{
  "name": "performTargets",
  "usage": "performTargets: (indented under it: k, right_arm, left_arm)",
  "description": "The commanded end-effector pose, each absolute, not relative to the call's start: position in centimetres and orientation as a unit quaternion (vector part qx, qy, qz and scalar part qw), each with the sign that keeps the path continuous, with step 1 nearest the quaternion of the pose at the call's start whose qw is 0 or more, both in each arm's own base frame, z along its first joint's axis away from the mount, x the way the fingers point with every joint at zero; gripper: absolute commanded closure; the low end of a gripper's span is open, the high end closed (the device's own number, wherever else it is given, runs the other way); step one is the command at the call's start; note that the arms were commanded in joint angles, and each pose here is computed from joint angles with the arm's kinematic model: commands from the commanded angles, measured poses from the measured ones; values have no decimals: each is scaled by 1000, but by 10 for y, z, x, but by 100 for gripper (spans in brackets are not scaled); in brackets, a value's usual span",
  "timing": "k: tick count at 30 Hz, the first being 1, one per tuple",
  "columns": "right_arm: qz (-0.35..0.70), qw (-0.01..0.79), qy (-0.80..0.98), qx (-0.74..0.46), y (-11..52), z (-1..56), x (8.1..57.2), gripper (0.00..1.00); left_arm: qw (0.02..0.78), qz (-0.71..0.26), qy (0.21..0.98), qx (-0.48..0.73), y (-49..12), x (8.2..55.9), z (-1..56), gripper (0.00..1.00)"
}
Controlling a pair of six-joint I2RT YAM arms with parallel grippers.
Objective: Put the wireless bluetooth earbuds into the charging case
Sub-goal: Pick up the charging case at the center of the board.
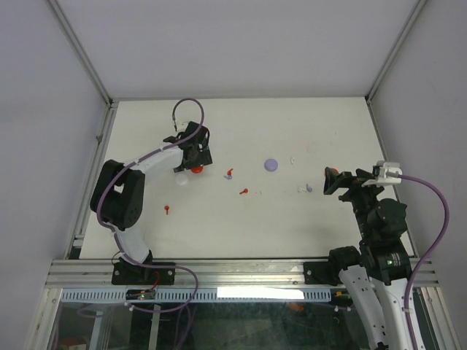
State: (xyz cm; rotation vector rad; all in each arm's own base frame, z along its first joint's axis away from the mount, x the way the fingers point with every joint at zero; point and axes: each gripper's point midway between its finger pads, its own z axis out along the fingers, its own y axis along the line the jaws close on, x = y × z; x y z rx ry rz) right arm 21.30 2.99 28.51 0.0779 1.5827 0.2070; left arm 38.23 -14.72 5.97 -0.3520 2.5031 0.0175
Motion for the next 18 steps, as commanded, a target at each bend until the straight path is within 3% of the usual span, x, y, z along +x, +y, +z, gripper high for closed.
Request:
performTargets:
  k: [1, 18]
  right_arm:
    - [103, 716, 689, 37, 31, 300, 213, 1]
    - [106, 719, 686, 34, 32, 300, 211, 1]
  left_arm:
    - [324, 13, 938, -124, -153, 400, 70, 14]
    - [293, 21, 950, -103, -159, 403, 41, 33]
